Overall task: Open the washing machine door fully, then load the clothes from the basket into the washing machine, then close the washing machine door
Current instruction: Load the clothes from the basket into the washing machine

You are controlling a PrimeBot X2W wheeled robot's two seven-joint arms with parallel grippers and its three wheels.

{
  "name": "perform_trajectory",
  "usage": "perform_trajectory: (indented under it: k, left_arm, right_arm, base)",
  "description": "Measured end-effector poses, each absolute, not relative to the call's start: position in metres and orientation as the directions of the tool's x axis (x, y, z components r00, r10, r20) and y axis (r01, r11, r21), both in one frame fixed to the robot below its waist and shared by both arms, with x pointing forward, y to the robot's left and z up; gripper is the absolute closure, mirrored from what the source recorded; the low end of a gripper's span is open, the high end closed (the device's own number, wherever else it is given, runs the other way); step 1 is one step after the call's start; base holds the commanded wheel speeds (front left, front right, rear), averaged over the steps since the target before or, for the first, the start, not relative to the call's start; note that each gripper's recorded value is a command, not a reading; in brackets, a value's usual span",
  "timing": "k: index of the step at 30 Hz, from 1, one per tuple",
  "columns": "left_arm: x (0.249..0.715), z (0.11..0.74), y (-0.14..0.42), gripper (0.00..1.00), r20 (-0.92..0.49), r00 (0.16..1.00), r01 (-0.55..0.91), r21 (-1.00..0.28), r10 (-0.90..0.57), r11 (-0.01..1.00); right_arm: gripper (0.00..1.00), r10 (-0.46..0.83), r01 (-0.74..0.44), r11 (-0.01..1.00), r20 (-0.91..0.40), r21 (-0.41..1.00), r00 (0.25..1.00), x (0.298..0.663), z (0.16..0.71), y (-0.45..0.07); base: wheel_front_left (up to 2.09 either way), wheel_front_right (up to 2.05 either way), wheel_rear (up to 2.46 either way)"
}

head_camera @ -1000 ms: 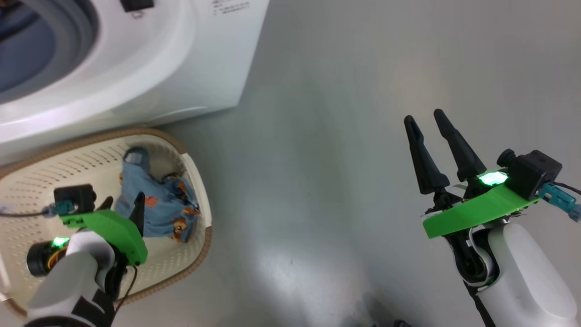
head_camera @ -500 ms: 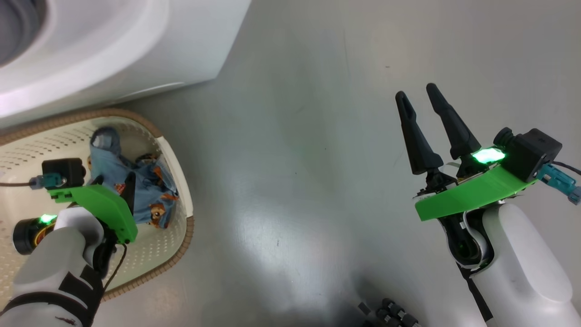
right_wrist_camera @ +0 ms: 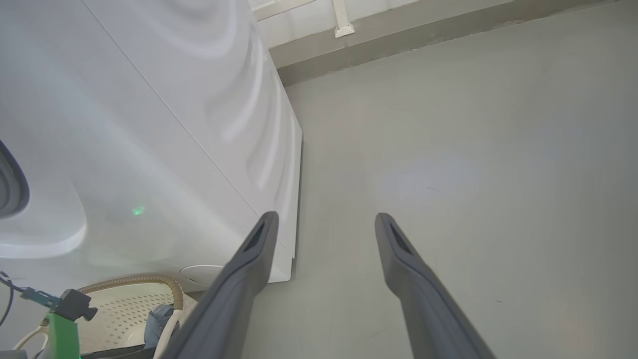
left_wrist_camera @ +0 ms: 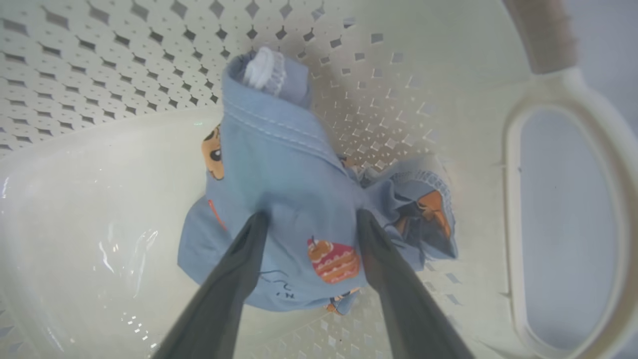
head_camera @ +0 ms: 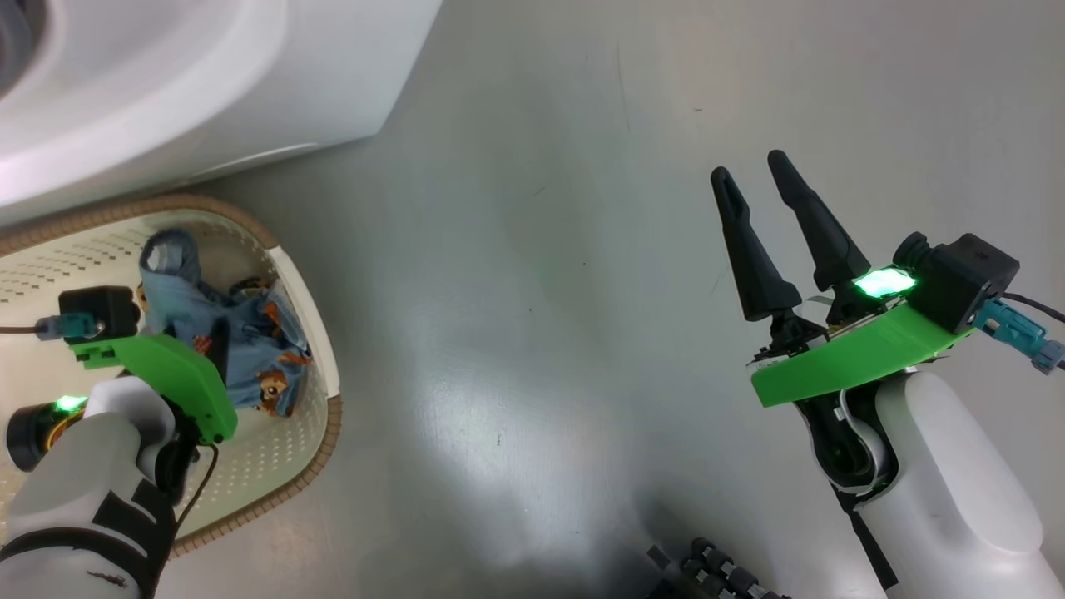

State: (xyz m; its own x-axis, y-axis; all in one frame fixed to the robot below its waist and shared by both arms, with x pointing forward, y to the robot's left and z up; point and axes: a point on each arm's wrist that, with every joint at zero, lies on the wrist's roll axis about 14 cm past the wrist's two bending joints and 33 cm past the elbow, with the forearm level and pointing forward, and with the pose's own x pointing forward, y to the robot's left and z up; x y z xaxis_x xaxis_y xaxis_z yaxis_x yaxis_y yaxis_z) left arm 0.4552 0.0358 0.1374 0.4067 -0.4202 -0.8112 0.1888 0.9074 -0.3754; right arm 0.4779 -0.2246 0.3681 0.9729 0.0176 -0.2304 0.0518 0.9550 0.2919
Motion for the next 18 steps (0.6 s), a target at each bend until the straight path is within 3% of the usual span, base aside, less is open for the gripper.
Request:
perform_trajectory:
  k: [3, 4, 12, 18]
  left_arm:
    - [0.454, 0.137, 0.035, 0.95, -0.815, 0.400, 0.180, -0.380, -0.420, 0.907]
    - [0.454, 0.137, 0.035, 1.00, -0.815, 0.400, 0.178, -0.380, -0.420, 0.907]
    - [0.456, 0.145, 0.034, 1.00, -0.806, 0.415, 0.155, -0.394, -0.422, 0.906]
    - [0.465, 0.159, 0.039, 1.00, -0.777, 0.474, 0.133, -0.401, -0.414, 0.906]
  right_arm:
    - [0.00, 0.019, 0.048, 0.956, -0.227, 0.288, 0.974, 0.478, 0.369, -0.225]
    - [0.00, 0.020, 0.046, 0.957, -0.226, 0.286, 0.974, 0.478, 0.370, -0.226]
    - [0.00, 0.029, 0.032, 0.959, -0.209, 0.283, 0.977, 0.480, 0.377, -0.224]
    - [0.00, 0.039, 0.016, 0.958, -0.187, 0.288, 0.982, 0.483, 0.384, -0.221]
  base:
    - [0.00, 0.00, 0.00]
    - [0.00, 0.00, 0.00]
    - [0.00, 0.00, 0.00]
    - [0.00, 0.00, 0.00]
